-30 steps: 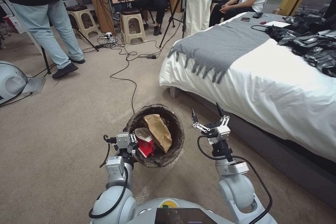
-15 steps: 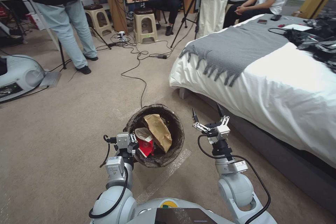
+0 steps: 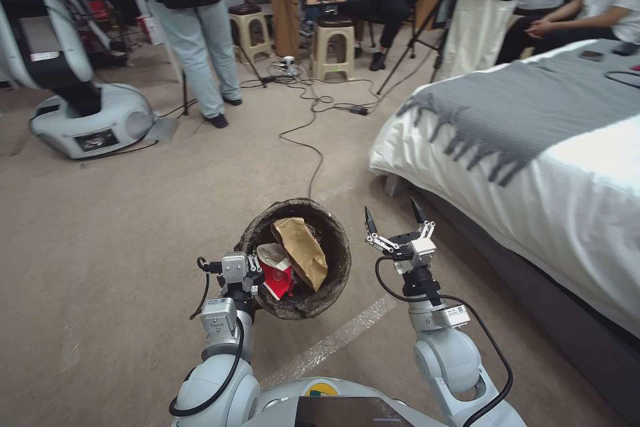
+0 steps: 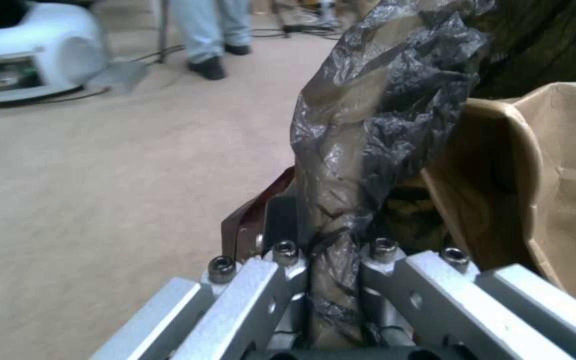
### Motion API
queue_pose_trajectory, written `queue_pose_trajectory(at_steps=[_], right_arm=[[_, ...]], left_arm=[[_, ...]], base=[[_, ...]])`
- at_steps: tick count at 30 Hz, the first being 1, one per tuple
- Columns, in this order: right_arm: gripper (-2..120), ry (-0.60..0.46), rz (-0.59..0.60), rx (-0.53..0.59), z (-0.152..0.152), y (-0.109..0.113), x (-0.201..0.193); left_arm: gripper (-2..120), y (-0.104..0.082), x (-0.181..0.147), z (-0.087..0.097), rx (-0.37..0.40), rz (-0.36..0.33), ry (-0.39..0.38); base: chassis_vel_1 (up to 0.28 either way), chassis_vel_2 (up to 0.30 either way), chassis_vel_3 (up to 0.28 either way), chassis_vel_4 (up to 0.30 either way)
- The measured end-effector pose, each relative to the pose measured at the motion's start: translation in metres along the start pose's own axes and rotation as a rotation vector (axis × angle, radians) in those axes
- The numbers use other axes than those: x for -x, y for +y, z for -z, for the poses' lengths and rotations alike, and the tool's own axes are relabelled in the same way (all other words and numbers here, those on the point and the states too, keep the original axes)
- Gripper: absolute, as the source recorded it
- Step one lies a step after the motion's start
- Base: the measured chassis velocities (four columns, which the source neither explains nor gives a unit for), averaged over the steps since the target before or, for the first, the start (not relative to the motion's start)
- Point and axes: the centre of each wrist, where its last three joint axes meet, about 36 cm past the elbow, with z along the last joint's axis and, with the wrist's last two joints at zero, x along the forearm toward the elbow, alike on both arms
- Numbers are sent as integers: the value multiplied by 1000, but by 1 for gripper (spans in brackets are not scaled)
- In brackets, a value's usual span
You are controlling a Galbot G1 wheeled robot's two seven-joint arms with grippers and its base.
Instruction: Pick up the trash bin, then pick up the garbage from the floor and place it into the trash bin.
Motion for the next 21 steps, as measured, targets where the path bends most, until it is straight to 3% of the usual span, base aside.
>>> queue_pose_trajectory(at_steps=[21], right_arm=[[100, 19, 13, 8, -2, 4, -4]], left_arm=[[2, 0, 0, 0, 0, 0, 0]], base=[[107, 109, 107, 107]])
